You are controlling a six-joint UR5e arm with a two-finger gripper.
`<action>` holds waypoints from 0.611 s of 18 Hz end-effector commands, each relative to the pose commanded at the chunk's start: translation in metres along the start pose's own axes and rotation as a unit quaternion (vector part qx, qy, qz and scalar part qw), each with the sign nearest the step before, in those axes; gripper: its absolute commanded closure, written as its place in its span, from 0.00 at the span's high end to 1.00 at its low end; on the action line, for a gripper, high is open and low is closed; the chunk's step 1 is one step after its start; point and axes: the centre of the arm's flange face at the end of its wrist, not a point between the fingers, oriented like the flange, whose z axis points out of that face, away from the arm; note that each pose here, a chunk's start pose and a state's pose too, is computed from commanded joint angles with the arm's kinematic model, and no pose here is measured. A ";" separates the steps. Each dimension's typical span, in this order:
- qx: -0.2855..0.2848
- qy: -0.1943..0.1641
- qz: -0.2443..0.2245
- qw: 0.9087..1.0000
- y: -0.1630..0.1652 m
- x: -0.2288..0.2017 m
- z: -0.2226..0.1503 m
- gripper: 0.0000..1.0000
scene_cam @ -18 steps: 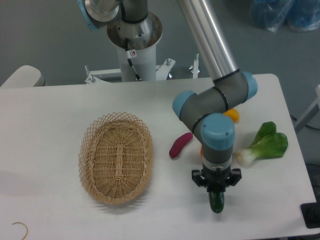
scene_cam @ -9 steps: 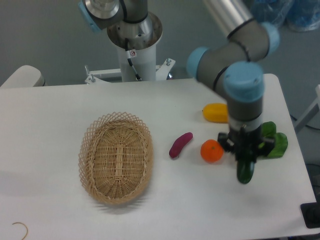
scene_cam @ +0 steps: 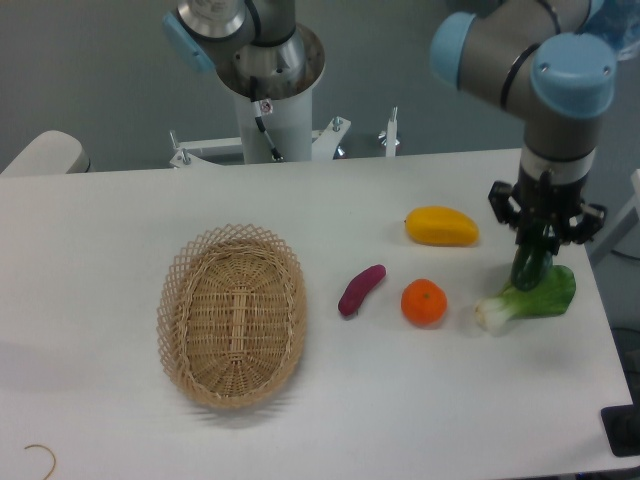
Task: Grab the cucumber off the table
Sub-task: 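Lift the held cucumber up and carry it above the bok choy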
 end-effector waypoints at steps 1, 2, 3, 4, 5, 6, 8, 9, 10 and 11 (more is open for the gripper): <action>0.000 0.000 0.000 1.000 0.000 0.000 0.000 0.27; 0.001 0.000 0.001 1.000 -0.001 0.000 0.000 0.27; 0.001 -0.001 0.001 1.000 -0.001 0.001 -0.002 0.27; 0.002 -0.001 0.001 1.000 -0.001 0.001 -0.003 0.27; 0.005 -0.001 0.001 1.000 -0.001 0.001 -0.003 0.27; 0.006 0.000 0.001 1.000 -0.002 0.002 -0.002 0.27; 0.006 0.001 0.001 1.000 -0.002 0.002 -0.002 0.27; 0.006 0.001 0.001 1.000 -0.002 0.002 -0.002 0.27; 0.006 0.001 0.002 1.000 -0.002 0.002 -0.002 0.27; 0.006 0.001 0.002 1.000 -0.002 0.002 -0.002 0.27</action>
